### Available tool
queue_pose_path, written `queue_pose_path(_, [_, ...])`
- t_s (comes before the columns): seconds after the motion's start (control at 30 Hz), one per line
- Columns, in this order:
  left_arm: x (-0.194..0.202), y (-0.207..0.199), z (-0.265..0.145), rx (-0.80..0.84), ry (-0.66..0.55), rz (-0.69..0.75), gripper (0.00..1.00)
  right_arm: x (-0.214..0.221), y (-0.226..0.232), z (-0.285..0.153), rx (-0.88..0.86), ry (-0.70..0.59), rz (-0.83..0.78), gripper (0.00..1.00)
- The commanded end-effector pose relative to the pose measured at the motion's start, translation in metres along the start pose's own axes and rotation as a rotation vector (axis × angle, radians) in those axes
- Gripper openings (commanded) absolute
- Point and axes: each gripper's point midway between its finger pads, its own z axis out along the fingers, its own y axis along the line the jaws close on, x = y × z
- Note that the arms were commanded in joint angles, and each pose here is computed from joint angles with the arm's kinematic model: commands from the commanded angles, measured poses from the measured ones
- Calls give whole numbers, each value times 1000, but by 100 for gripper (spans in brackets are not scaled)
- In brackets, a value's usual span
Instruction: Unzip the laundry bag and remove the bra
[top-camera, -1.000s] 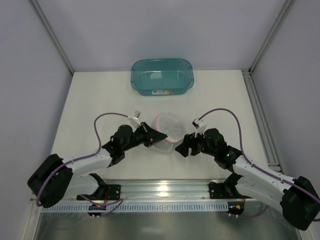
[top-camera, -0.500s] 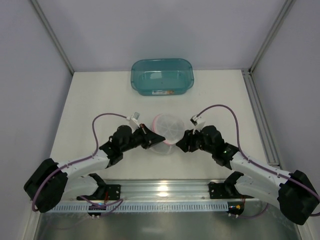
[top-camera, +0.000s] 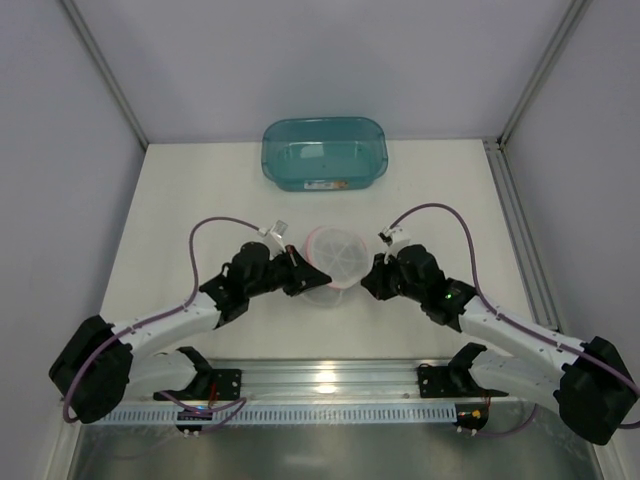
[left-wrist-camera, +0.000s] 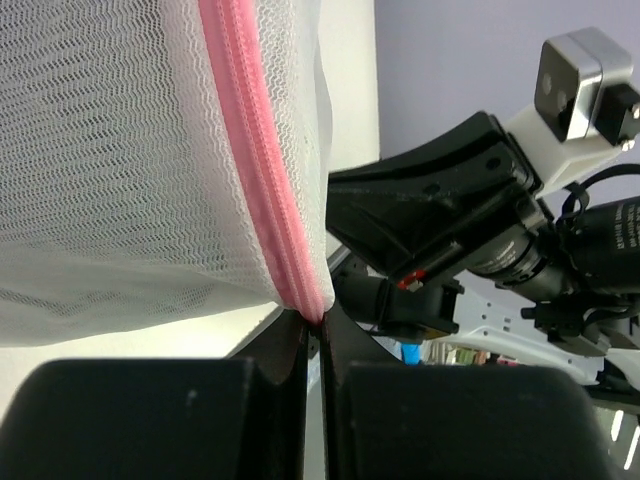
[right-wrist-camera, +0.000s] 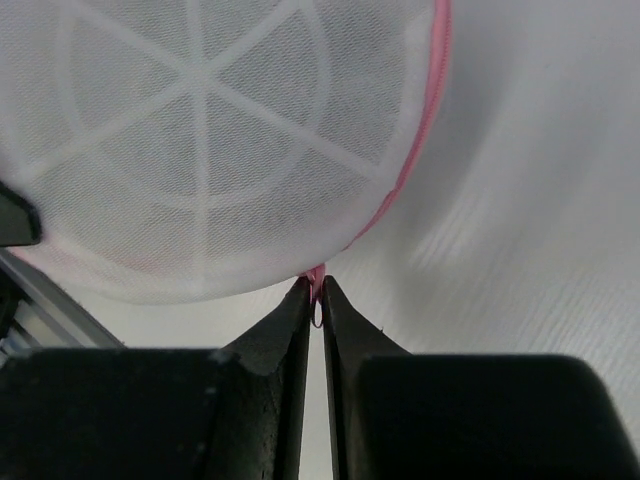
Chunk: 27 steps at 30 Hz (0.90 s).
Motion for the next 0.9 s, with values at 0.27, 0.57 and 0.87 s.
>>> queue_pose_path(0.27, [25, -23, -22, 36, 209, 139, 0, -7, -55, -6, 341, 28, -30, 12])
queue_pose_path(0.57, [51, -34, -30, 121, 440, 245, 0, -7, -70, -4, 425, 37, -48, 8])
queue_pose_path(0.87, [-5, -8, 1, -61, 278, 329, 88, -11, -61, -11, 375, 8, -49, 4])
